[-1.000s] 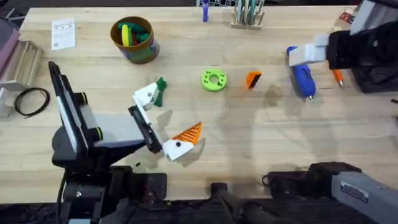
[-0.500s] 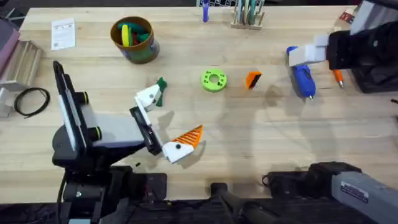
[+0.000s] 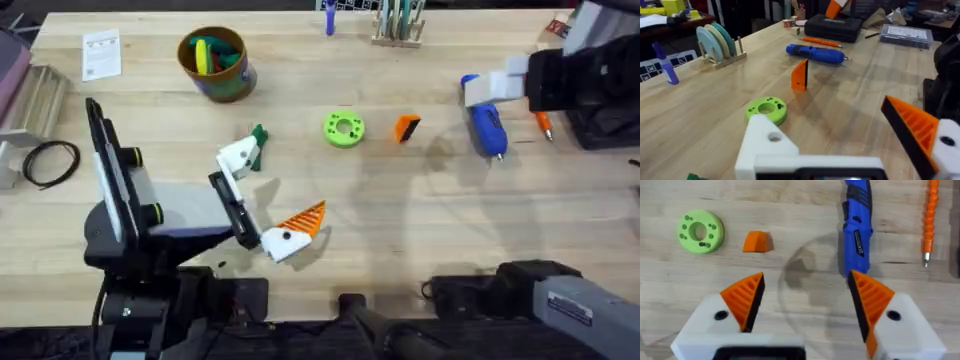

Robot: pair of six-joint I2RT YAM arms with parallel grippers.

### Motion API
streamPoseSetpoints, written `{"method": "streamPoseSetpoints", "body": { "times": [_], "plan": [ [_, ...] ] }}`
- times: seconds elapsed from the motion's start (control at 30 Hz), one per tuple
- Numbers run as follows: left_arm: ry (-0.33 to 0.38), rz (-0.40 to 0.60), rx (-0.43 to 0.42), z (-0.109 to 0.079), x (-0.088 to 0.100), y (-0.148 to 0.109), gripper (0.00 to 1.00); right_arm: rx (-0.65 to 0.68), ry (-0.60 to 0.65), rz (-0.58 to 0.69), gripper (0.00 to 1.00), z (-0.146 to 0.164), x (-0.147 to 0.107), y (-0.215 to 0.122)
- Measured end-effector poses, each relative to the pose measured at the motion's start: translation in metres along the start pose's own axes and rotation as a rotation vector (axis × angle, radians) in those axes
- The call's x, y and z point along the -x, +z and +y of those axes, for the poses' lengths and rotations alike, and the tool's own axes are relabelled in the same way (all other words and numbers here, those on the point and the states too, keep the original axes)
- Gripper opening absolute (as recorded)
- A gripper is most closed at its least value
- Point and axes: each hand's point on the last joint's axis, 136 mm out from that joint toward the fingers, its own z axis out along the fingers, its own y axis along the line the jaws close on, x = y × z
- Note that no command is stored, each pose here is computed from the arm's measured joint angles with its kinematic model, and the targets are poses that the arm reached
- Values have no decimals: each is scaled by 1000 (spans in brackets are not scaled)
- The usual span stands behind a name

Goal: Pick up the gripper from the table and insert it into the empty holder that is missing its gripper. Then pick up a screw, insert it into the mounting hole, and use the screwdriver to tighten it. Finally, clean up the table by picking up the vegetable and placing it into the bucket.

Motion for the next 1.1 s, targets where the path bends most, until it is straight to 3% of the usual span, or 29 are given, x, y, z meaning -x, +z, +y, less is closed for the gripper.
{"method": "streamPoseSetpoints", "body": {
  "times": [0.8, 1.1],
  "plan": [
    [0, 0, 0, 0, 0, 0, 986, 10, 2, 30, 993, 2, -7, 0],
    [0, 0, 0, 0, 0, 0, 986, 94, -105, 140, 993, 38, -22, 10]
  ]
}}
